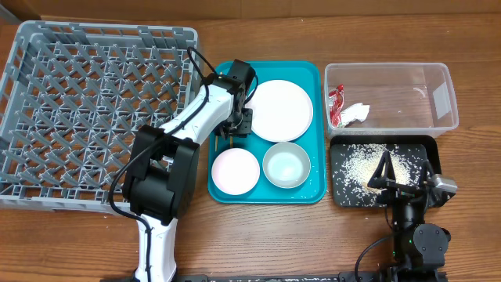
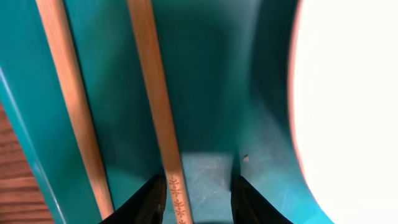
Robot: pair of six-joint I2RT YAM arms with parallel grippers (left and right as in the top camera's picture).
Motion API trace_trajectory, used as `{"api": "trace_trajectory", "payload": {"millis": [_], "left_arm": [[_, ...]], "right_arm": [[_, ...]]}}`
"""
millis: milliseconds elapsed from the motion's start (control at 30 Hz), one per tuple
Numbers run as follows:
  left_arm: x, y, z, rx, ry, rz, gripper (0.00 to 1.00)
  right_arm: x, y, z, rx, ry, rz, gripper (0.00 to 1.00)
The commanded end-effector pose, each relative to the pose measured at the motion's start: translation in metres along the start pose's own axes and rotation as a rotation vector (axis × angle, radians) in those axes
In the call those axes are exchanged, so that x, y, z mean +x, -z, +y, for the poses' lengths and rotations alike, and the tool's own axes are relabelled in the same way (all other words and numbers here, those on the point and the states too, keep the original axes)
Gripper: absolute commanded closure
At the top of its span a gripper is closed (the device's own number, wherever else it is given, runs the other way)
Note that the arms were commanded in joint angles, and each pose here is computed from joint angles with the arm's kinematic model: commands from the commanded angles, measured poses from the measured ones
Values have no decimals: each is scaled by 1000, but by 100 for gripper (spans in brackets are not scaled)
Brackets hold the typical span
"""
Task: Sort waste into correct bins and load items into the dishwasher
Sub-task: 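Carry the chopstick left and drop it into the grey dish rack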
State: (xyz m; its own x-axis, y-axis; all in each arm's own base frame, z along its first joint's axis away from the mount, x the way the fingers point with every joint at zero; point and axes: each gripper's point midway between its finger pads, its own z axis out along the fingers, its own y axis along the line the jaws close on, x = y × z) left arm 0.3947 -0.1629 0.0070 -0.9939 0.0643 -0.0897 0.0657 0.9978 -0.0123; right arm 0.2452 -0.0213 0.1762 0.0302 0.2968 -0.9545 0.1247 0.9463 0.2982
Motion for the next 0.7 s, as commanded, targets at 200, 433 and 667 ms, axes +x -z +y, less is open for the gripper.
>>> {"api": "trace_trajectory", "payload": {"millis": [200, 433, 667], "left_arm": [[1, -8, 15, -45, 131, -5, 71], [-8, 3, 15, -6, 122, -11, 94], [-38, 81, 27, 21, 124, -110, 96]], "right_arm": [[1, 0, 0, 0, 5, -8, 0], [1, 0, 0, 0, 5, -8, 0], [1, 0, 0, 0, 5, -7, 0]]}}
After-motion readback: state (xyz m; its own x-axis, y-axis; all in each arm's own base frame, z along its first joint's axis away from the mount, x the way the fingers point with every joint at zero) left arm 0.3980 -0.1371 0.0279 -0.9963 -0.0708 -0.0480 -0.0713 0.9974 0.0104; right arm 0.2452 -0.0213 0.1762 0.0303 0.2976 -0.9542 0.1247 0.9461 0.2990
